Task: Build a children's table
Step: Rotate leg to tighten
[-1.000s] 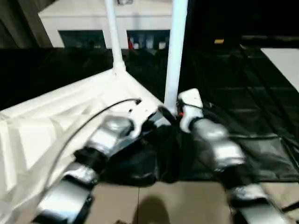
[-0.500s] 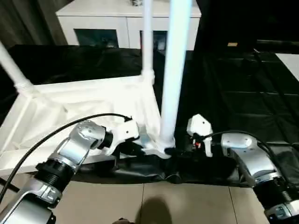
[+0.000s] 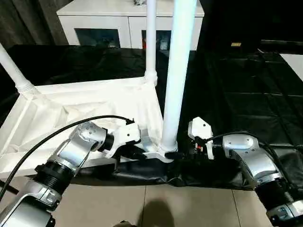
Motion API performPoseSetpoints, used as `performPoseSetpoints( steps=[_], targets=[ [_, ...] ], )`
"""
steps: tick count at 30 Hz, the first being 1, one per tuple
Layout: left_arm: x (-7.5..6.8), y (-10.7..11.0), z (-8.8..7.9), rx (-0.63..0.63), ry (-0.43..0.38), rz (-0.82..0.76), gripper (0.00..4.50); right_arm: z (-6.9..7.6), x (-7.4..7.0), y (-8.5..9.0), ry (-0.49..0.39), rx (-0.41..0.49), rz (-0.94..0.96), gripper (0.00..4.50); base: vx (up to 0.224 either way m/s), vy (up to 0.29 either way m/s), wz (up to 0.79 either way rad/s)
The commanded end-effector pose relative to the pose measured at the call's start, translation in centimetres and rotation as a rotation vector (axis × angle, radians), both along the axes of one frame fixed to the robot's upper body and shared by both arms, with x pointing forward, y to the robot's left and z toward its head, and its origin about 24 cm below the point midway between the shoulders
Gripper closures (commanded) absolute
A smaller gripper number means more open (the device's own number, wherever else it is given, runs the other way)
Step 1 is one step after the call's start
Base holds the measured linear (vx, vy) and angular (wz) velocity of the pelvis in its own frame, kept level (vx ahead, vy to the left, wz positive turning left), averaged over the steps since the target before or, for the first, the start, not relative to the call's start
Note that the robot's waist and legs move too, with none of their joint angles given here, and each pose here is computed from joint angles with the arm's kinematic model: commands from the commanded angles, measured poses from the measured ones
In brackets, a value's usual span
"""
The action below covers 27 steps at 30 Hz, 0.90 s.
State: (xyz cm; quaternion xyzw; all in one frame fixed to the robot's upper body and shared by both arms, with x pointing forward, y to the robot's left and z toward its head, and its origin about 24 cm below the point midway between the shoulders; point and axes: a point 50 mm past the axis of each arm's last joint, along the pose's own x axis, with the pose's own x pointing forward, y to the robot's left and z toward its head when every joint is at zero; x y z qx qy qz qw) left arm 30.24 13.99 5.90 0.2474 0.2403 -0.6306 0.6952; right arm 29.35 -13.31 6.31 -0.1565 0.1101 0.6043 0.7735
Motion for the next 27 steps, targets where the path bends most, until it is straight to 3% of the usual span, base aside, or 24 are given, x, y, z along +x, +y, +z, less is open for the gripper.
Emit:
performPoseSetpoints(
  steps=[1, 4, 16, 19, 20, 27],
  targets=[
    [0.1, -0.3, 0.3, 0.031, -0.02, -0.043, 4.5, 0.0, -0.1, 0.7, 0.004, 0.012, 0.049, 1.67, 0.0, 0.0, 0.0],
    [0.2, -0.3, 0.3, 0.032, -0.022, -0.04, 4.5, 0.0, 0.0, 0.9, 0.005, 0.016, 0.052, 1.93, 0.0, 0.0, 0.0],
    [0.2, 0.1, 0.0, 0.04, -0.022, -0.014, 4.5, -0.6, -0.3, 0.8, 0.019, 0.003, 0.066, 1.98, 0.0, 0.0, 0.0],
    [0.9, -0.3, -0.3, 0.017, -0.044, 0.07, 4.5, -1.1, 0.4, 1.2, 0.014, 0.032, -0.061, 1.98, 0.0, 0.0, 0.0],
    [1.8, -0.8, -0.4, -0.012, -0.078, 0.174, 4.5, -1.6, 1.3, 1.7, 0.012, 0.073, -0.221, 1.99, 0.0, 0.0, 0.0],
    [3.8, -2.9, -0.6, -0.068, -0.109, 0.382, 4.5, -2.6, 2.4, 3.8, 0.04, 0.134, -0.581, 2.03, 0.0, 0.0, 0.0]
  ],
)
